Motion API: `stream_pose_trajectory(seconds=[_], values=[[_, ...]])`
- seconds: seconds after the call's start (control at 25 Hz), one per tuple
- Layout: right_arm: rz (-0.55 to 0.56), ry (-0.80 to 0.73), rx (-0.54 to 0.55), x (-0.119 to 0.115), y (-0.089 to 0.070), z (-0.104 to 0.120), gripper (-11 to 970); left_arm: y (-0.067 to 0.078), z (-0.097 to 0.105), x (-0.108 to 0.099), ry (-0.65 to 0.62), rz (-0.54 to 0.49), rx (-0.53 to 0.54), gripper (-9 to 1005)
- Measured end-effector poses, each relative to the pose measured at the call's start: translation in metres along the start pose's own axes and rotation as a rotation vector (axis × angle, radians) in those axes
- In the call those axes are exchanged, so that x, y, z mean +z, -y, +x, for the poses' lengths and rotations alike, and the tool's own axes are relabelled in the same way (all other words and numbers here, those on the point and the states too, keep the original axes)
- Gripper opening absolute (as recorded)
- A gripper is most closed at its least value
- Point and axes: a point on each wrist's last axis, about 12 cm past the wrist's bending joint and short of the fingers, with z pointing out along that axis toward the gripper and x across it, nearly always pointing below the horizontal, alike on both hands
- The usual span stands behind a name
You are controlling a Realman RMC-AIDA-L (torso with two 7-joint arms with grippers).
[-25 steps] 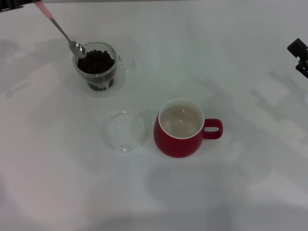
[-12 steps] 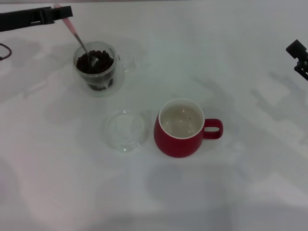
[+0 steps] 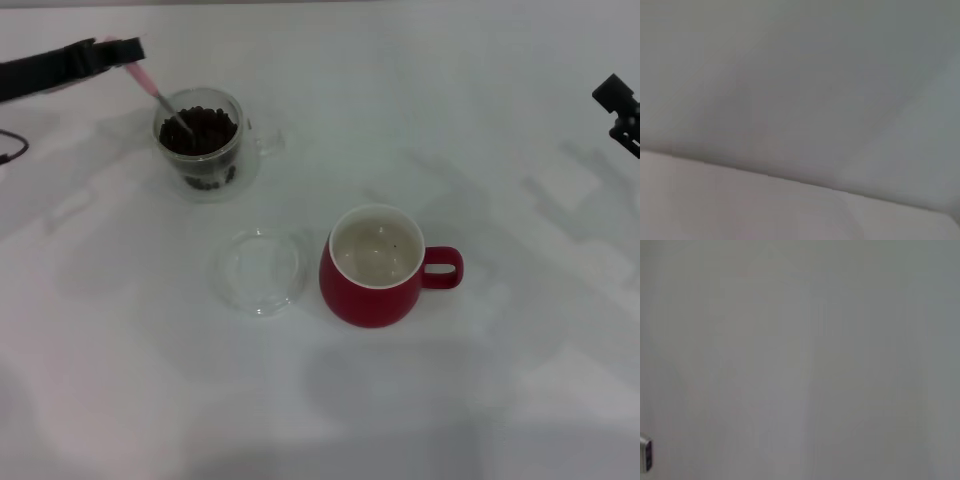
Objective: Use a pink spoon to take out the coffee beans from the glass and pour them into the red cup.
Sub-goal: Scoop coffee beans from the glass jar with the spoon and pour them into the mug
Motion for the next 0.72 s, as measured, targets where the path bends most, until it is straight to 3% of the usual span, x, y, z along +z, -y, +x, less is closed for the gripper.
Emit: stream_pose_trajectory(seconds=[0.32,0.72], values=[[0.001,-0.020,-0.006,-0.002,0.004,0.000,784,-0.016,0.018,-0.023,0.092,-0.010,-0.192,130],[0.011,-0.031,-0.024,-0.005,0.010,-0.003,784,-0.024,0.036,-0.037,0.166,0.031,-0.348,129]])
